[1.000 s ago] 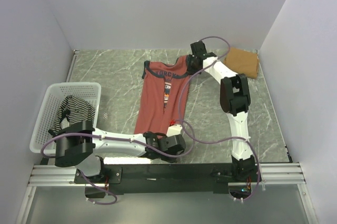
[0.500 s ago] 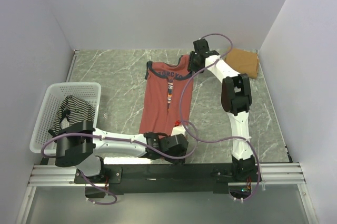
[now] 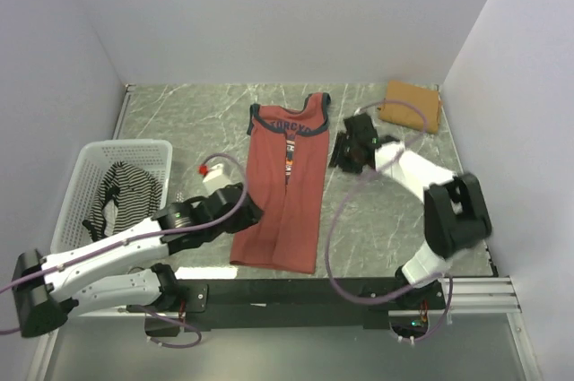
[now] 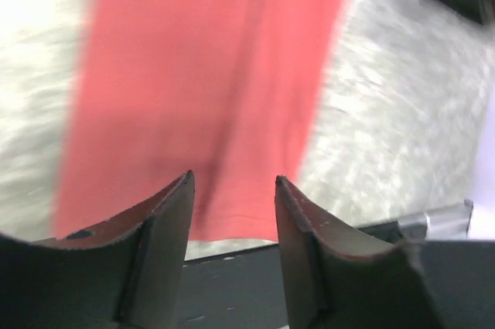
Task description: Fold and stack the tank tops
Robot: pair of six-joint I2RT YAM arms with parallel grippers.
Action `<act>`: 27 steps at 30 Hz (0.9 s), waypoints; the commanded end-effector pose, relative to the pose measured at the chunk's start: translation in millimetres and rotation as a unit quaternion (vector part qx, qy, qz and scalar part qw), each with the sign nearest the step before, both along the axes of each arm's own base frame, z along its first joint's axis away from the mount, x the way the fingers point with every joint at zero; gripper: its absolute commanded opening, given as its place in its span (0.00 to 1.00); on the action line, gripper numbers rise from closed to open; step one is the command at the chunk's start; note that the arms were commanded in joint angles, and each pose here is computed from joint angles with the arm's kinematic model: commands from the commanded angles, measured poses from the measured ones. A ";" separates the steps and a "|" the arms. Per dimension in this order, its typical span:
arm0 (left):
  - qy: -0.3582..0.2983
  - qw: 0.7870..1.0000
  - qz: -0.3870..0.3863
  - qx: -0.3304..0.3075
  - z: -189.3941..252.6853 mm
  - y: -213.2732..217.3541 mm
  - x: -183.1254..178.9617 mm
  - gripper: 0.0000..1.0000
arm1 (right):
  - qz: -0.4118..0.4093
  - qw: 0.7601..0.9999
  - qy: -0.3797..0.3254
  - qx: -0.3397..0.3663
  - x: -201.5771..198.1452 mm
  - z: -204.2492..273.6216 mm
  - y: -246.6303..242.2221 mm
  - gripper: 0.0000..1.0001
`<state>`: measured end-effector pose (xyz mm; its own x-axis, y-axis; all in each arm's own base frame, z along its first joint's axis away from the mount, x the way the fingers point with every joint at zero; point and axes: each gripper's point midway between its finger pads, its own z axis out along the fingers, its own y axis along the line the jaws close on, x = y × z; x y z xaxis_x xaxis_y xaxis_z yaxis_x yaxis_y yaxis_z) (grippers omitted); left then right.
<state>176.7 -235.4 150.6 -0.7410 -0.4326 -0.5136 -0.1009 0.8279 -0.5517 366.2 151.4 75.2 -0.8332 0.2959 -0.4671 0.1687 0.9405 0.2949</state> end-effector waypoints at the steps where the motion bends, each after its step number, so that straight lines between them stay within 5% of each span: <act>1: 0.061 0.995 0.064 0.053 -40.2 50.5 -12.7 0.52 | 0.031 0.998 -0.010 0.046 -60.2 2.1 33.5 0.52; 9: 0.135 0.983 0.091 0.085 -73.3 81.8 -40.9 0.46 | 0.080 0.989 0.056 0.113 -195.3 -29.1 51.6 0.53; 27: 0.206 0.974 0.022 0.094 -116.8 71.6 -70.4 0.46 | 0.137 0.971 0.135 0.139 -291.8 -52.0 79.9 0.54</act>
